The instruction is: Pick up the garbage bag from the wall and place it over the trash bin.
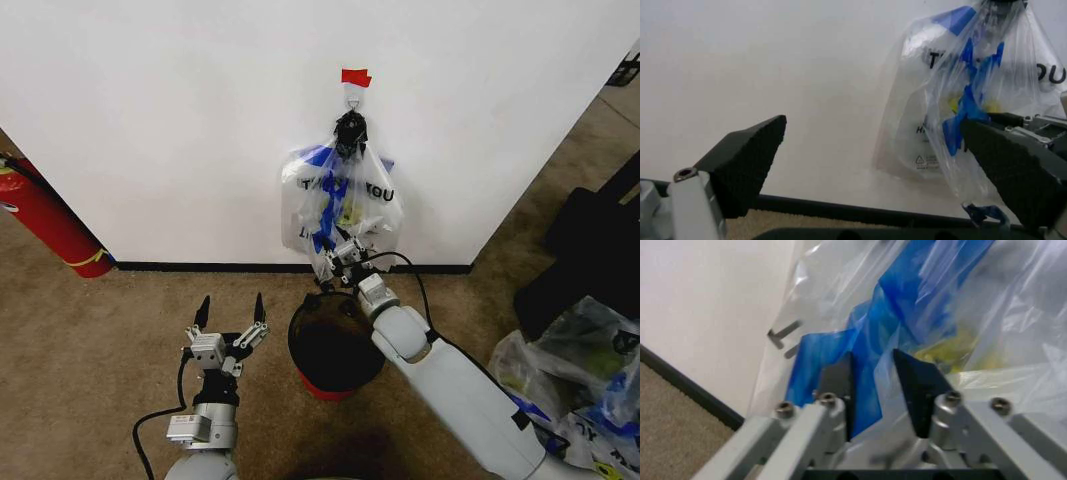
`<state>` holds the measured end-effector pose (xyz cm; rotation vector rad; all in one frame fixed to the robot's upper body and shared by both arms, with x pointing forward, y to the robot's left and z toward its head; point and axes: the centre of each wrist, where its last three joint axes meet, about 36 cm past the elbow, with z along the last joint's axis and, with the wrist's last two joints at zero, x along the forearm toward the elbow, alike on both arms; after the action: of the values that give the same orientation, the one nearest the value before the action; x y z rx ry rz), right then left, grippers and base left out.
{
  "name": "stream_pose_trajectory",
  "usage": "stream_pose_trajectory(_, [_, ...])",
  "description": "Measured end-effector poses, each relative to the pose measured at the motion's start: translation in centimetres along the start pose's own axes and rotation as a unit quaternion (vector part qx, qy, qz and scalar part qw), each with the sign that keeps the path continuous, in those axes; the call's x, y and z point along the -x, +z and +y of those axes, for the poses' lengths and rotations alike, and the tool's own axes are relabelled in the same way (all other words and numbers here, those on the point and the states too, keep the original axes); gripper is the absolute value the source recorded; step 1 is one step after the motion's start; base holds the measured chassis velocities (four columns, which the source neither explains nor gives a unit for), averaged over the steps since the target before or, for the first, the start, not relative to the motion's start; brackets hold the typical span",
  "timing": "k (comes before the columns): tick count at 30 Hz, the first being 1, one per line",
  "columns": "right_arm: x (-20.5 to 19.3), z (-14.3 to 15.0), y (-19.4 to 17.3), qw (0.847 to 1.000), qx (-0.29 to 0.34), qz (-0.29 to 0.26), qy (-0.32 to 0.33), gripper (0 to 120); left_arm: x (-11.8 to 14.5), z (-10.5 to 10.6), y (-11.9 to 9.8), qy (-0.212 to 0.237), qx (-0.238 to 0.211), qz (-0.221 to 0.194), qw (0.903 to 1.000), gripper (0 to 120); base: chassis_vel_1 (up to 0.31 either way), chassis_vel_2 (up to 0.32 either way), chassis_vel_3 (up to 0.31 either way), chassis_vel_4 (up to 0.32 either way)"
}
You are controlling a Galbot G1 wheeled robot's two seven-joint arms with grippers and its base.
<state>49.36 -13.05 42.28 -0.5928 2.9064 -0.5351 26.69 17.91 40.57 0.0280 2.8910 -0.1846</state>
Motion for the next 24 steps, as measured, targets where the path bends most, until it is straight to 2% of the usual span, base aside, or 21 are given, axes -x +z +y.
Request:
stream_pose_trajectory(3, [-0.1,-0.2,-0.1,1.000,0.010,-0.001,0.005,4,0.0,-0.2,-0.2,0.003,-0.001,-0.001,1.0000,100,0.000,0.000,0.000,0.000])
stream_pose_trajectory(5, [-0.2,-0.2,0.0,1.000,0.020,-0.004,0.007,0,0.1,-0.3,-0.3,0.005,-0.002,-0.002,1.0000,100,0.000,0.000,0.000,0.000])
stream_pose_trajectory(10, [-0.5,-0.5,0.1,0.998,0.058,-0.007,0.015,0,0.0,-0.4,-0.7,0.011,-0.003,0.000,0.9999,100,0.000,0.000,0.000,0.000])
stream_pose_trajectory(15, [-1.9,-1.1,-0.2,0.990,0.128,-0.042,0.028,0,-0.1,-1.0,-1.9,0.026,-0.012,-0.002,0.9996,100,0.000,0.000,0.000,0.000])
stream_pose_trajectory(19, [-4.7,-2.5,-0.1,0.976,0.193,-0.091,0.032,0,0.2,-2.4,-4.6,0.068,-0.053,0.010,0.9962,100,0.000,0.000,0.000,0.000])
stream_pose_trajectory(24, [-7.4,-3.6,-0.4,0.968,0.218,-0.124,0.032,0,2.7,-2.5,-6.1,0.123,-0.089,0.037,0.9877,100,0.000,0.000,0.000,0.000])
